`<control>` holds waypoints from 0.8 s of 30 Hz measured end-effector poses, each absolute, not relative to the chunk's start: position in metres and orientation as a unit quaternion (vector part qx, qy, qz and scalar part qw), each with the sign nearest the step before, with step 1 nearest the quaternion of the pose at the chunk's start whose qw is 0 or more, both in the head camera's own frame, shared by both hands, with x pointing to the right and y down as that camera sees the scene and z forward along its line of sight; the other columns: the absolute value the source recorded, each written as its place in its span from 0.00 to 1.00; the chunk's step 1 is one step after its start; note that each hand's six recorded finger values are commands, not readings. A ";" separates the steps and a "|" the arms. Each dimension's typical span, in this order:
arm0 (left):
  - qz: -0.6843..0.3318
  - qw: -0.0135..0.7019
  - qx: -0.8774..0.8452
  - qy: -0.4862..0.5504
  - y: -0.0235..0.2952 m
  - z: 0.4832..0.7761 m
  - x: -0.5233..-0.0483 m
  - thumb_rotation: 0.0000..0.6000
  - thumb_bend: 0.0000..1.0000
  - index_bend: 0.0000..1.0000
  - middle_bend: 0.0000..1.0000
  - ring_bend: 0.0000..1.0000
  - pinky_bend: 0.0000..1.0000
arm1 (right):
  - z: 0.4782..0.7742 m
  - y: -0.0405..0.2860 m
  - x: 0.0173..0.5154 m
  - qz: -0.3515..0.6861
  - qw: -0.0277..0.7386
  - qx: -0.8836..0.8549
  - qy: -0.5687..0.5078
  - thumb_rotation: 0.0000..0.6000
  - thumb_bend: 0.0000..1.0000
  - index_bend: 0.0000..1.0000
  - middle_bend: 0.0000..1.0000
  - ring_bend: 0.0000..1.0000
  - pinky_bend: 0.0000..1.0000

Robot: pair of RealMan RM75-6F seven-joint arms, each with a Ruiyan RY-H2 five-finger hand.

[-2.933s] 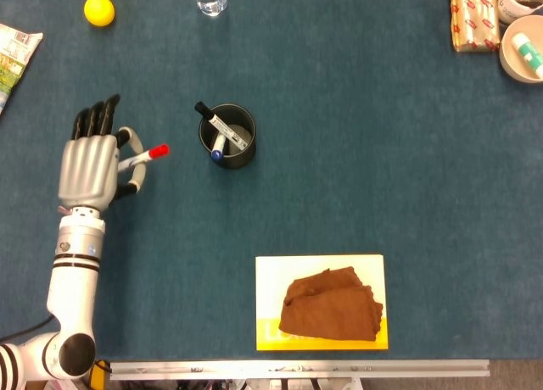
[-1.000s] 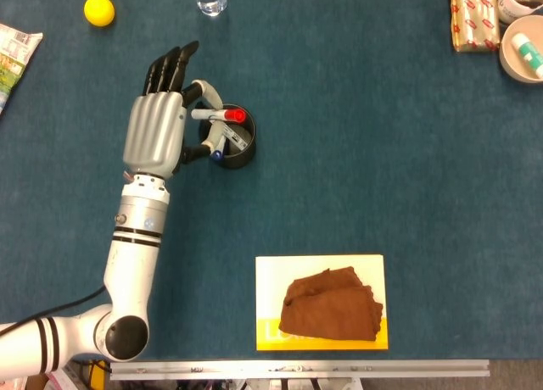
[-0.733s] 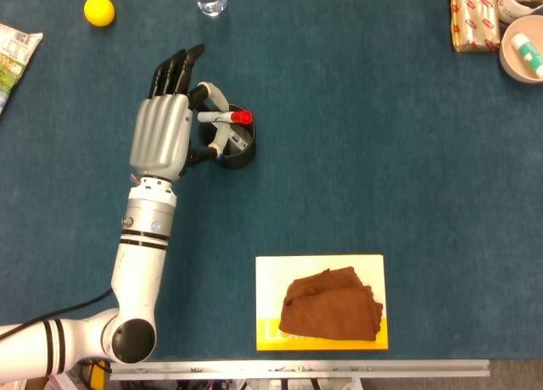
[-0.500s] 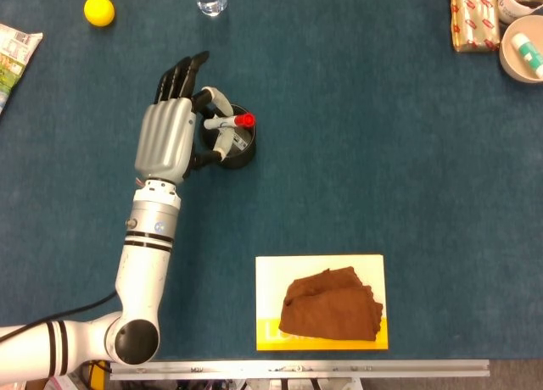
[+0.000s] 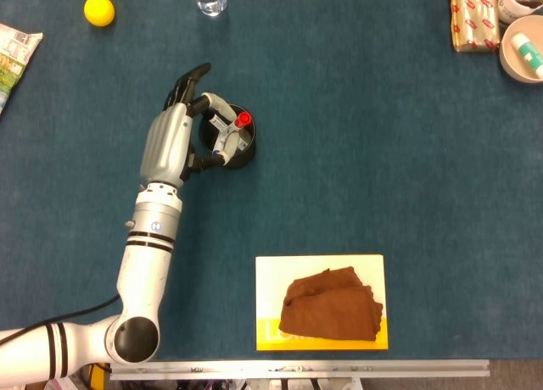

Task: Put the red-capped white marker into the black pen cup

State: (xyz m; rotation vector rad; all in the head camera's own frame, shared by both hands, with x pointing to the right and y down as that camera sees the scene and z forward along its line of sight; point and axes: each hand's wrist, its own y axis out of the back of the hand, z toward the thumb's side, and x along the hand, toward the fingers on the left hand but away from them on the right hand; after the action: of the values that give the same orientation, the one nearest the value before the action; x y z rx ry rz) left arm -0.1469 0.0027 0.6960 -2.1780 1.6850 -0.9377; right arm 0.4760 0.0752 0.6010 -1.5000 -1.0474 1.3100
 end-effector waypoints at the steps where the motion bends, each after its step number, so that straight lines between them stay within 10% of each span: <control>1: -0.318 0.111 -0.744 0.577 0.003 0.697 -0.148 1.00 0.35 0.54 0.08 0.00 0.08 | 0.601 0.075 0.476 0.525 0.431 -0.601 -0.420 1.00 0.00 0.29 0.23 0.09 0.20; 14: -0.326 0.100 -0.751 0.566 0.008 0.711 -0.157 1.00 0.17 0.24 0.06 0.00 0.08 | 0.601 0.075 0.476 0.526 0.431 -0.602 -0.420 1.00 0.00 0.29 0.23 0.09 0.20; 24: -0.349 0.147 -0.747 0.546 0.010 0.704 -0.173 1.00 0.16 0.26 0.07 0.00 0.08 | 0.598 0.075 0.476 0.522 0.432 -0.601 -0.424 1.00 0.00 0.29 0.23 0.09 0.20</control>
State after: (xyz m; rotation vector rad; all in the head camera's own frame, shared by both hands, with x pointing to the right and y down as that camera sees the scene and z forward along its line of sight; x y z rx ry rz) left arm -0.1726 0.0098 0.7040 -2.1494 1.5723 -1.0051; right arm 0.4764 0.0748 0.5977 -1.4978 -1.0569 1.3012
